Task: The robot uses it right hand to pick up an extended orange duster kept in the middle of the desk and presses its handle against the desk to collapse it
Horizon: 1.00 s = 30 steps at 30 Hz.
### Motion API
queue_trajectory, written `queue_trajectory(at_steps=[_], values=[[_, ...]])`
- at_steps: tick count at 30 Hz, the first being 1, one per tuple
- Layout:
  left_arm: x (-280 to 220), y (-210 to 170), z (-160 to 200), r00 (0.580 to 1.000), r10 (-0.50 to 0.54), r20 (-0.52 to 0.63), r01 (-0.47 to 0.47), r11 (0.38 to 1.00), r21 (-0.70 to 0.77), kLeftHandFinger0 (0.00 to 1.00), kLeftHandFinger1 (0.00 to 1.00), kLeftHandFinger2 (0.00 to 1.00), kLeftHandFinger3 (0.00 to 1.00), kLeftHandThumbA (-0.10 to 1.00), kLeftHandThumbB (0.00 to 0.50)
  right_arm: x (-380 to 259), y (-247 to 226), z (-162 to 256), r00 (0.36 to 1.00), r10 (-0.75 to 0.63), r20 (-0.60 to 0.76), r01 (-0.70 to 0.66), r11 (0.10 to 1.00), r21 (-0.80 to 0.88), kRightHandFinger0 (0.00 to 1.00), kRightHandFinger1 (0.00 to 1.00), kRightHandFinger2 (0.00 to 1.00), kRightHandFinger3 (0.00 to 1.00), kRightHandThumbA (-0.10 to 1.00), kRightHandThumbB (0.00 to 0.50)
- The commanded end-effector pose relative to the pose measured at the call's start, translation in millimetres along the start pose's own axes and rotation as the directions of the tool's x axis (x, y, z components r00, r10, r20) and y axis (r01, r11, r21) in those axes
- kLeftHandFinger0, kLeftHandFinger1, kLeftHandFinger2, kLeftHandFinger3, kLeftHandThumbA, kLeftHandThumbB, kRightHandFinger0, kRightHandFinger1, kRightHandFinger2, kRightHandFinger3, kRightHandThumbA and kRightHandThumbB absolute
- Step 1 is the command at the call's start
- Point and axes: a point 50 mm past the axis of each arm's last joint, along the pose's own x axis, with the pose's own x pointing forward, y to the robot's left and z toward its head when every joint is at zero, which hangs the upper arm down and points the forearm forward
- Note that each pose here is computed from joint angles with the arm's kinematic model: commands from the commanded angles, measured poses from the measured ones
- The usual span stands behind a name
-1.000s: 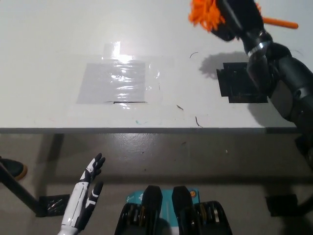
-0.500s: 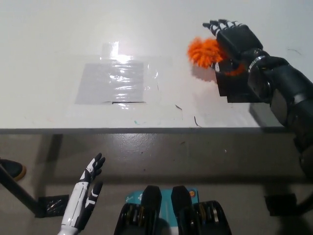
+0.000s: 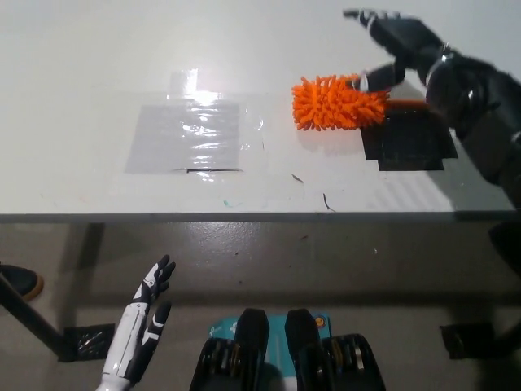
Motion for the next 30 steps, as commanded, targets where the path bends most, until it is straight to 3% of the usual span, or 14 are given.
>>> queue_trajectory(at_steps=[1, 5, 6, 7, 10, 12, 13, 14, 17, 18, 20, 24, 26, 30], values=[[6, 4, 9, 0.998, 0.028, 0.060, -0.026, 0.999, -0.037, 1.00, 1.00, 1.00, 1.00, 1.00, 0.025, -104, -268, 101, 0.782, -0.389, 0.487, 0.072, 0.833, 0.549, 1.00, 1.00, 1.00, 1.00, 0.56, 0.500], [6, 4, 9, 0.998, 0.028, 0.059, -0.026, 0.999, -0.036, 1.00, 1.00, 1.00, 1.00, 1.00, 0.025, -108, -269, 101, 0.779, -0.392, 0.490, 0.066, 0.827, 0.558, 1.00, 1.00, 1.00, 1.00, 0.57, 0.500], [9, 5, 10, 0.998, 0.028, 0.064, -0.026, 0.999, -0.035, 1.00, 1.00, 1.00, 1.00, 1.00, 0.023, -186, -309, 117, 0.566, -0.628, 0.534, 0.269, 0.753, 0.601, 1.00, 1.00, 1.00, 1.00, 0.89, 0.423], [11, 5, 11, 0.997, 0.030, 0.068, -0.027, 0.999, -0.035, 1.00, 1.00, 1.00, 1.00, 1.00, 0.024, -216, -311, 119, 0.482, -0.689, 0.541, 0.330, 0.715, 0.616, 1.00, 1.00, 1.00, 1.00, 0.96, 0.410], [14, 9, 11, 0.997, 0.030, 0.075, -0.028, 0.999, -0.029, 1.00, 1.00, 1.00, 1.00, 1.00, 0.023, -235, -305, 120, 0.445, -0.713, 0.542, 0.347, 0.696, 0.629, 1.00, 1.00, 1.00, 1.00, 0.96, 0.427], [24, 9, 15, 0.995, 0.029, 0.093, -0.029, 1.000, -0.001, 1.00, 1.00, 1.00, 1.00, 1.00, 0.008, -290, -254, 111, 0.389, -0.705, 0.594, 0.380, 0.710, 0.593, 1.00, 1.00, 1.00, 1.00, 0.96, 0.361], [29, 9, 16, 0.995, 0.027, 0.100, -0.028, 1.000, 0.007, 1.00, 1.00, 1.00, 1.00, 1.00, 0.004, -297, -243, 108, 0.382, -0.703, 0.601, 0.405, 0.711, 0.574, 1.00, 1.00, 1.00, 1.00, 0.99, 0.365], [35, 10, 18, 0.993, 0.027, 0.116, -0.029, 0.999, 0.014, 1.00, 1.00, 1.00, 1.00, 1.00, 0.001, -312, -221, 103, 0.390, -0.701, 0.597, 0.462, 0.710, 0.531, 1.00, 1.00, 1.00, 1.00, 1.00, 0.407], [36, 9, 18, 0.992, 0.027, 0.120, -0.029, 0.999, 0.016, 1.00, 1.00, 1.00, 1.00, 1.00, 0.000, -317, -213, 102, 0.397, -0.700, 0.594, 0.477, 0.710, 0.518, 1.00, 1.00, 1.00, 1.00, 1.00, 0.407], [44, 9, 21, 0.992, 0.025, 0.123, -0.026, 1.000, 0.007, 1.00, 1.00, 1.00, 1.00, 1.00, 0.007, -326, -169, 82, 0.439, -0.684, 0.582, 0.435, 0.729, 0.528, 1.00, 1.00, 1.00, 1.00, 1.00, 0.343], [51, 8, 25, 0.991, 0.020, 0.129, -0.022, 1.000, 0.010, 1.00, 1.00, 1.00, 1.00, 1.00, 0.001, -338, -110, 63, 0.511, -0.662, 0.548, 0.349, 0.742, 0.572, 1.00, 1.00, 1.00, 1.00, 1.00, 0.280], [56, 6, 27, 0.990, 0.011, 0.139, -0.012, 1.000, 0.004, 1.00, 1.00, 1.00, 1.00, 1.00, 0.000, -337, -47, 54, 0.618, -0.656, 0.432, 0.319, 0.712, 0.625, 1.00, 1.00, 1.00, 1.00, 1.00, 0.365], [59, 3, 28, 0.989, 0.006, 0.149, -0.005, 1.000, -0.005, 1.00, 1.00, 1.00, 1.00, 1.00, 0.000, -333, 8, 42, 0.685, -0.645, 0.339, 0.289, 0.667, 0.687, 1.00, 1.00, 1.00, 1.00, 1.00, 0.321], [59, 5, 30, 0.988, -0.001, 0.153, 0.001, 1.000, -0.001, 1.00, 1.00, 1.00, 1.00, 1.00, 0.000, -313, 84, 30, 0.781, -0.590, 0.204, 0.223, 0.568, 0.792, 1.00, 1.00, 1.00, 1.00, 1.00, 0.295]])
